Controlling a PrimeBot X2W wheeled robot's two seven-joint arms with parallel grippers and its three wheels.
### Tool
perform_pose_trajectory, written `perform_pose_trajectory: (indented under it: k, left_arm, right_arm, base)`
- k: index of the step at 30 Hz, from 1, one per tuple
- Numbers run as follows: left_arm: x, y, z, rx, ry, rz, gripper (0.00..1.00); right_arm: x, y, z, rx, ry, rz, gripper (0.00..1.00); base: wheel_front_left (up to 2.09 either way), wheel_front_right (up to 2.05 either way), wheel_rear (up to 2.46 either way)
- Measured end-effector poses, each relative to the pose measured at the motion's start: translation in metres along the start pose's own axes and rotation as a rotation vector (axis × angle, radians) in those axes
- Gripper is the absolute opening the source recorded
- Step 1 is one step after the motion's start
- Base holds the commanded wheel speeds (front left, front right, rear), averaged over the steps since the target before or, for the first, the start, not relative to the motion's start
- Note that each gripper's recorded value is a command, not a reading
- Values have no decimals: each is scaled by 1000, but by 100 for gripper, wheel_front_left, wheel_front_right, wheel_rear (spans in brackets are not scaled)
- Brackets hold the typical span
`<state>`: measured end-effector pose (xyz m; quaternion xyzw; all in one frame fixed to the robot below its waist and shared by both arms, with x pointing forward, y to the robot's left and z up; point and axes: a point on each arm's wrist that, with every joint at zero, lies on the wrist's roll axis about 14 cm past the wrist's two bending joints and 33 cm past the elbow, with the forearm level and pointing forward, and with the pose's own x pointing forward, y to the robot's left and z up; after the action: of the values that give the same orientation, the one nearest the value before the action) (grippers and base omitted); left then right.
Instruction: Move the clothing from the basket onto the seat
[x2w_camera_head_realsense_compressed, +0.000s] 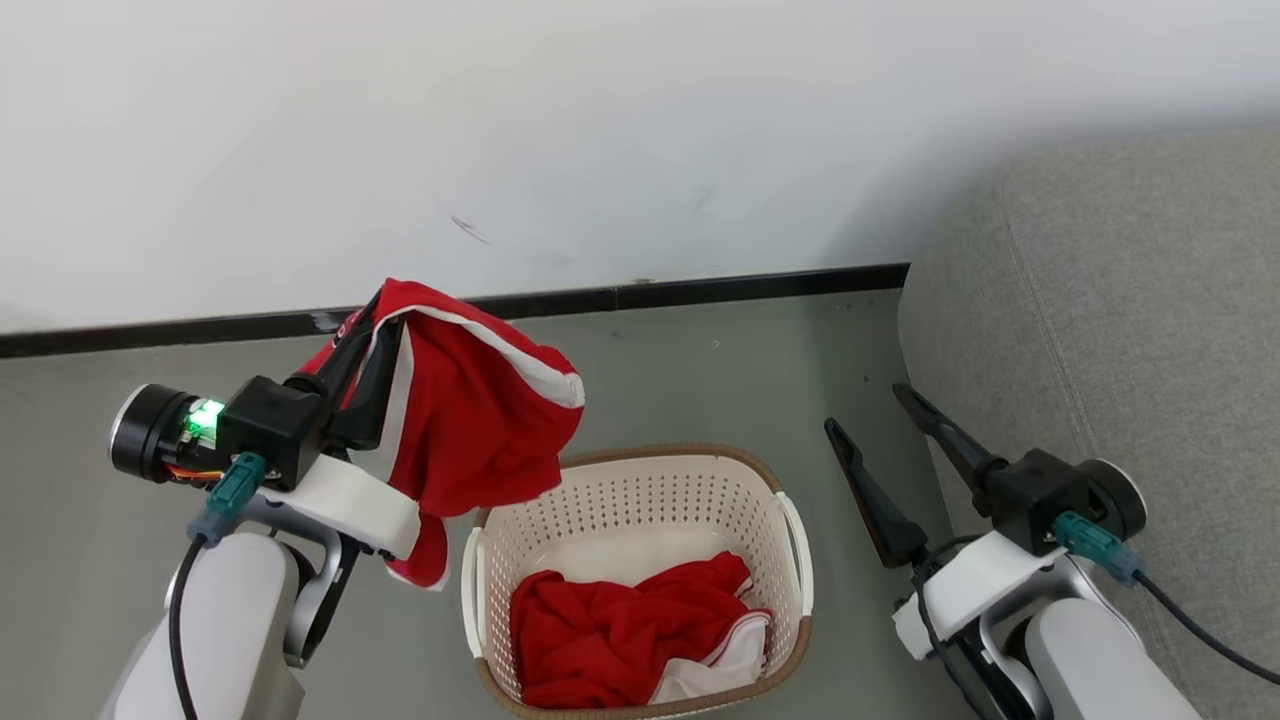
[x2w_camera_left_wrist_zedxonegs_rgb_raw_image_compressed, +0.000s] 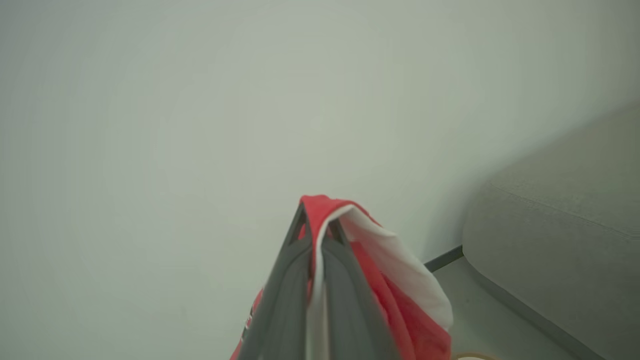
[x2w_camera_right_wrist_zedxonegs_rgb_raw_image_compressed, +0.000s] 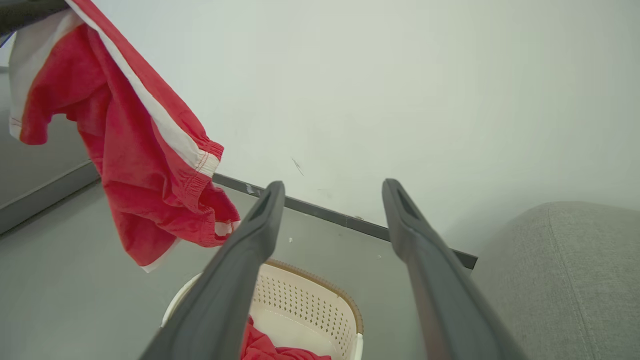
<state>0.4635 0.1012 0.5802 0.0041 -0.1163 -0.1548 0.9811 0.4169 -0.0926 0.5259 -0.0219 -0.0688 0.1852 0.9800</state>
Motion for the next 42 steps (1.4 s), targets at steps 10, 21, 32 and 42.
perform_pose_trajectory:
  k: [10, 21, 32, 42]
  left_arm:
    - [-22, -23, 25, 6, 11, -79, 0]
    - [-34, -69, 70, 0, -59, -209, 0]
    - [-46, -100, 98, 1, -91, -293, 0]
    - [-51, -116, 117, -6, -112, -338, 0]
  right_arm:
    - [-22, 24, 3, -13, 9, 57, 100]
    - [-42, 69, -1, -74, 38, 234, 100]
    - [-48, 98, -2, -79, 46, 341, 100]
    - [-48, 152, -6, -51, 62, 511, 100]
  base:
    - [0, 0, 0]
    - [0, 0, 0]
    - [0, 0, 0]
    - [0, 0, 0]
